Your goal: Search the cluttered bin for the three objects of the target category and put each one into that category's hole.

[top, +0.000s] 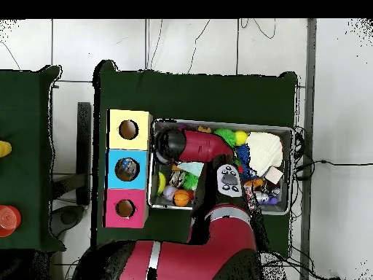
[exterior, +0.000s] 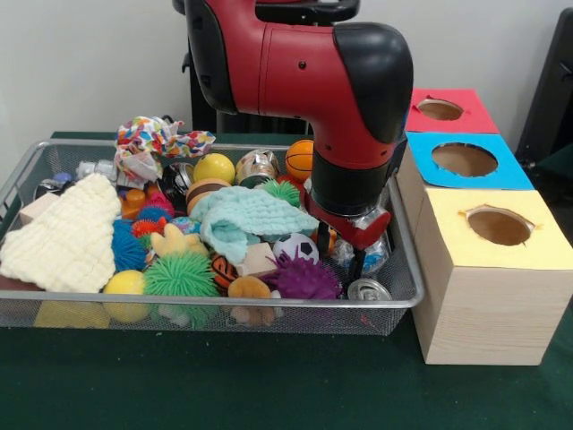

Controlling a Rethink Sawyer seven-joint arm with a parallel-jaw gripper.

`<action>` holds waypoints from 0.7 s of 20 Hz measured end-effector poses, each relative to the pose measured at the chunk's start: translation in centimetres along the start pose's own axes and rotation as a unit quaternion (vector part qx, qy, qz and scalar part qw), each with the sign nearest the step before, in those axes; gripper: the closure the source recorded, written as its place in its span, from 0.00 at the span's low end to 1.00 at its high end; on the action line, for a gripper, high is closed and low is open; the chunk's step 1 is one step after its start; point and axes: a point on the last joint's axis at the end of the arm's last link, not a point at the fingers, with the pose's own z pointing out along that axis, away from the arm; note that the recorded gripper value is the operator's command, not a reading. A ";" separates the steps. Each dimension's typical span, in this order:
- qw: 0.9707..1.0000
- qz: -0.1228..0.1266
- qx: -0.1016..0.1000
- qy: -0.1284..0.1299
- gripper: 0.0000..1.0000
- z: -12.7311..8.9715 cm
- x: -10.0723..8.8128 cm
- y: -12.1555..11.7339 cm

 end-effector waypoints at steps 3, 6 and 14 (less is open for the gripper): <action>1.000 0.002 -0.001 0.002 0.00 0.0 0.0 0.0; 1.000 0.004 -0.001 0.003 0.00 0.1 0.1 0.0; 1.000 0.008 -0.006 0.005 0.00 -0.1 0.5 1.0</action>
